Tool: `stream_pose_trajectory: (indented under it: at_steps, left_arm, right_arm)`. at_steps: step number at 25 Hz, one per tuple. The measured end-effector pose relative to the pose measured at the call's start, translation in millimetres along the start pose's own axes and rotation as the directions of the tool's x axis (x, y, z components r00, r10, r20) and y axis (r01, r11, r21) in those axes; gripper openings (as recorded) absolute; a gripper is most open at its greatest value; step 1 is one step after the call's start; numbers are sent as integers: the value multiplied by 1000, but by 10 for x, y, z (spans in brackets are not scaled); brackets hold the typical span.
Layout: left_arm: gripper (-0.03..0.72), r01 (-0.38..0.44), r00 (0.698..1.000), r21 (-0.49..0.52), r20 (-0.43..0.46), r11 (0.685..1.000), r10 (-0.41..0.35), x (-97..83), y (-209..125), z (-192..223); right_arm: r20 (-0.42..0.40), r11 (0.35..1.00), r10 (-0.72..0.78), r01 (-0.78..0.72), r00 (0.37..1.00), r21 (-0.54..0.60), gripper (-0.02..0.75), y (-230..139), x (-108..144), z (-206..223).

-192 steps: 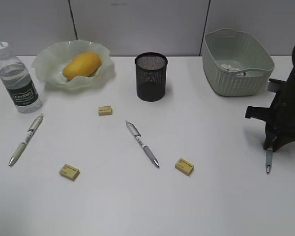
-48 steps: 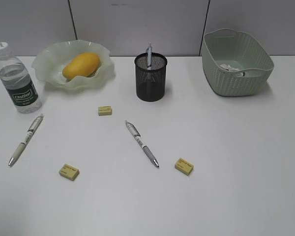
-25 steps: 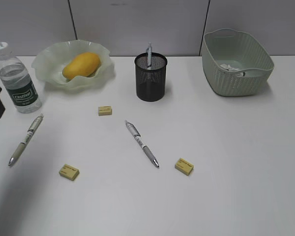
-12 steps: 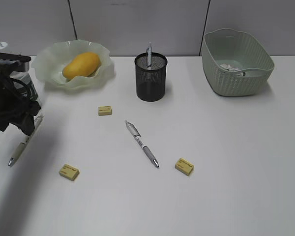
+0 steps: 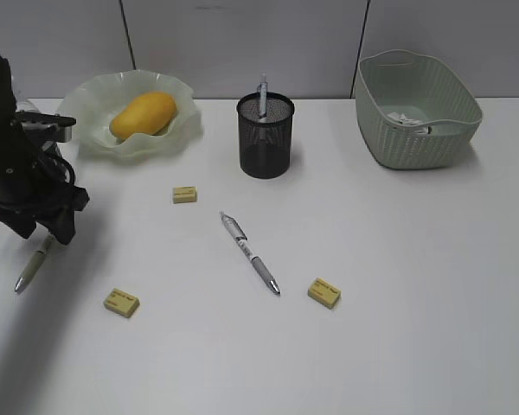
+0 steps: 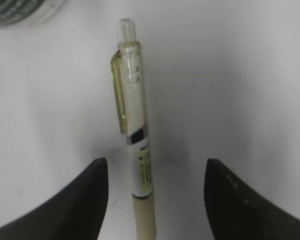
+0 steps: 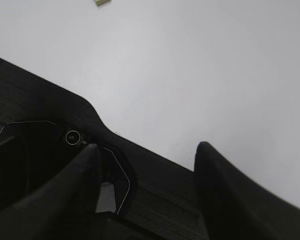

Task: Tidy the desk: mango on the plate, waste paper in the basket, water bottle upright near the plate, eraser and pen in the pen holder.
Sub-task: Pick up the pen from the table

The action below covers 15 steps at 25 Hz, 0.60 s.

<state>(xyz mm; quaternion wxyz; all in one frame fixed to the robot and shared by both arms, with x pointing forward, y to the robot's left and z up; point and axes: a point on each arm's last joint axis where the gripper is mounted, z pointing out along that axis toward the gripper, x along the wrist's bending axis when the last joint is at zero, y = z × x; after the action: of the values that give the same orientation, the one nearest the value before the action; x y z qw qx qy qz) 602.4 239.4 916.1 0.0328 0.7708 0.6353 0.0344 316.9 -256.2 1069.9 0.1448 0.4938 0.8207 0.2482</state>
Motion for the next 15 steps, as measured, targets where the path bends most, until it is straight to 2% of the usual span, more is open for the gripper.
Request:
stream_pose_trajectory:
  at_steps: [10, 15]
  left_arm:
    - [404, 13, 1000, 49, 1, 999, -13, 65, 70, 203]
    - [297, 14, 1000, 47, 0, 999, -14, 75, 79, 203]
  right_arm:
    - [0, 1000, 0, 0, 1000, 1, 468, -1, 0, 0]
    - [0, 1000, 0, 0, 1000, 0, 468, 0, 0, 0]
